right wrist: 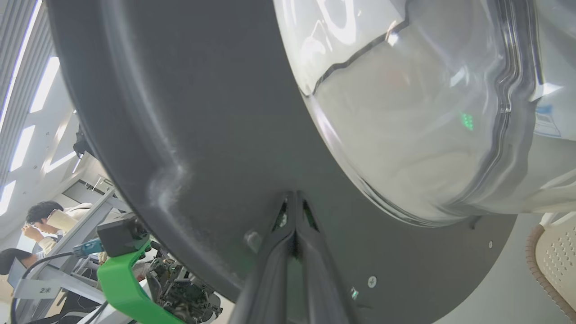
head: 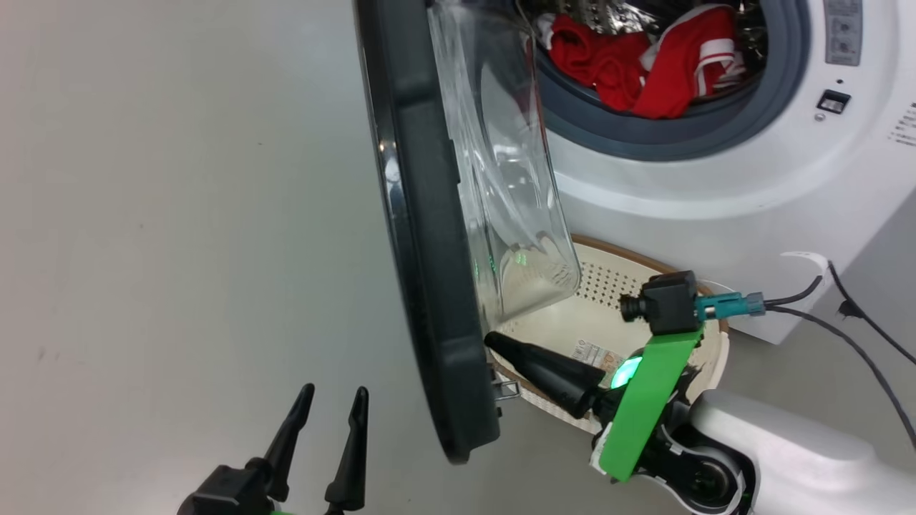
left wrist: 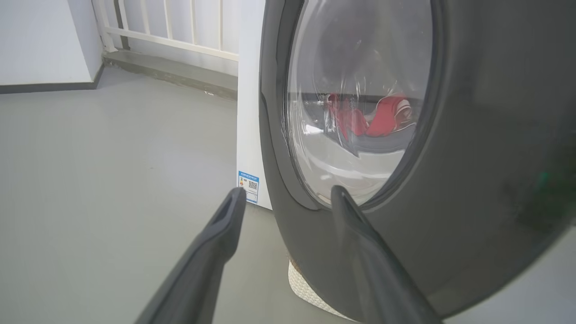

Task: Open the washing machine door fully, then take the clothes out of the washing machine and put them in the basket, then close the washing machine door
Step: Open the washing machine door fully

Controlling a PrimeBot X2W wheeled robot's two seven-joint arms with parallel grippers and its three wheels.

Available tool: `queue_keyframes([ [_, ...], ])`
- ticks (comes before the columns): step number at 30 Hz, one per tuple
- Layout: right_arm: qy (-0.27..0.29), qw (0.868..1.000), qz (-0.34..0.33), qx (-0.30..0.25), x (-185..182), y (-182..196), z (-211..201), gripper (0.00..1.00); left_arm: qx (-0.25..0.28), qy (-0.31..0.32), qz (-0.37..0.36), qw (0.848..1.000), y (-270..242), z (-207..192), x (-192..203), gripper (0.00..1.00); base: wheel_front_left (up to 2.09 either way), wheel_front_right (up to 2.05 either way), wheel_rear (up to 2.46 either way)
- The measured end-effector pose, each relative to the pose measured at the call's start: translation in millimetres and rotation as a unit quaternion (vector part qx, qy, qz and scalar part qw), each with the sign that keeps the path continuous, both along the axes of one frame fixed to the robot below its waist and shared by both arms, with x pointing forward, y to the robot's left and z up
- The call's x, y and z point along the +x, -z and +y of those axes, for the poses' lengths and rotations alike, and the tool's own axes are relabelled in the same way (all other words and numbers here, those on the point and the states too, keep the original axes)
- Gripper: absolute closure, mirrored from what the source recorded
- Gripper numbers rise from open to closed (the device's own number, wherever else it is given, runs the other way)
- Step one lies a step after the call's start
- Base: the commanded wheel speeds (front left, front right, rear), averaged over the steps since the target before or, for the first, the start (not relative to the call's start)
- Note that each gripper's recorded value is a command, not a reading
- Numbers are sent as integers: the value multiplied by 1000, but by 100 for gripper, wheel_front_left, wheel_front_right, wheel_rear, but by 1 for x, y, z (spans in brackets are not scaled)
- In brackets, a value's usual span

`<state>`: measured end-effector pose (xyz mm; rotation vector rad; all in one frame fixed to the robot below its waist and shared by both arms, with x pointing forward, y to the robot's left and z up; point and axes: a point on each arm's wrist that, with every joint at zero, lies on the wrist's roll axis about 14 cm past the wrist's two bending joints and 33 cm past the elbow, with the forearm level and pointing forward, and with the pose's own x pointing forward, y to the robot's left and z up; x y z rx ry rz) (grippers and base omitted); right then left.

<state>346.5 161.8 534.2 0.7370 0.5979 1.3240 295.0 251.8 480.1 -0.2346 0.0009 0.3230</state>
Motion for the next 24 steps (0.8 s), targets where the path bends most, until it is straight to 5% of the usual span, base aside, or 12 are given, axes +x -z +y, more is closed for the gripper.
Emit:
queue_keyframes([
  [16,-16,1000,0,7,-15,-2,16,100,4,-33,-6,999,-5,17,-13,0,0,0,0],
  [18,0,1000,-4,3,-8,1,12,78,4,-31,-6,999,-5,16,-13,0,0,0,0],
  [24,59,998,-12,-23,17,20,-12,53,1,-25,-6,1000,-3,14,-9,0,0,0,0],
])
